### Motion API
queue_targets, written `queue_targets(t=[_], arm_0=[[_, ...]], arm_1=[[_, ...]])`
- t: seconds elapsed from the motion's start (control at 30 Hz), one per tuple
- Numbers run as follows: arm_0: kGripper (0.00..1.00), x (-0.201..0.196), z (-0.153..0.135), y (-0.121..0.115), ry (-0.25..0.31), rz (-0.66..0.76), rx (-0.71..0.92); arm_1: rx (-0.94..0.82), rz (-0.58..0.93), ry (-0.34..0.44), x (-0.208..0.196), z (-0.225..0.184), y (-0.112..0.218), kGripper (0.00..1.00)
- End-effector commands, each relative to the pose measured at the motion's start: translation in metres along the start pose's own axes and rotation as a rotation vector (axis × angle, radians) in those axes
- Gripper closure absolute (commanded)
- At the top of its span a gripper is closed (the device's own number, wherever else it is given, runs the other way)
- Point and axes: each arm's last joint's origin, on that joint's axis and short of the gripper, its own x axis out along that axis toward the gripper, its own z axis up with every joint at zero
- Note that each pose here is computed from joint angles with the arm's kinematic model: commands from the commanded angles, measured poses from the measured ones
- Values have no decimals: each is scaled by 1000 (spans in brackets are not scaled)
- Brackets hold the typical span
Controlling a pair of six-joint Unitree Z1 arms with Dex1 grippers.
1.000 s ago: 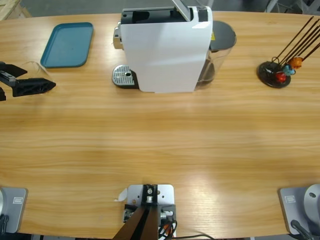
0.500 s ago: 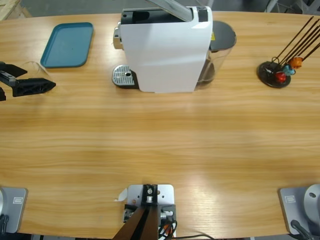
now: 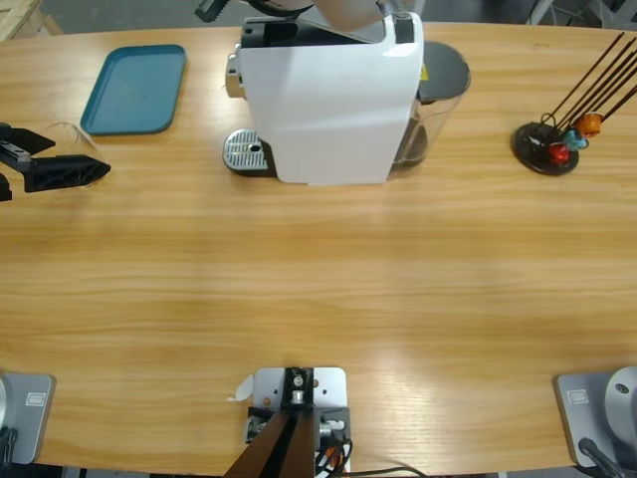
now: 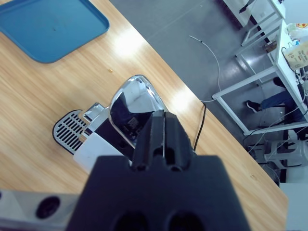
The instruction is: Pour coffee
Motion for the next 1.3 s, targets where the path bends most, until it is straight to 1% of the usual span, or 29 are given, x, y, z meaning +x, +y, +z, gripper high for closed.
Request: queue_targets(t=[0.03,0.53,0.93,1.3], arm_0=[[87,12,-8,-3,55,3,12],[87,13,-8,-3,59,4,12],[96,12,-8,-3,59,2,12],[101,12,-8,-3,61,2,13]], arm_1=[[-148,95,164,58,-41,72,1000],[-132,114,211,75,-54,88,1000],[-123,126,231,82,-61,95,1000],[-108,138,257,92,-74,105,1000]])
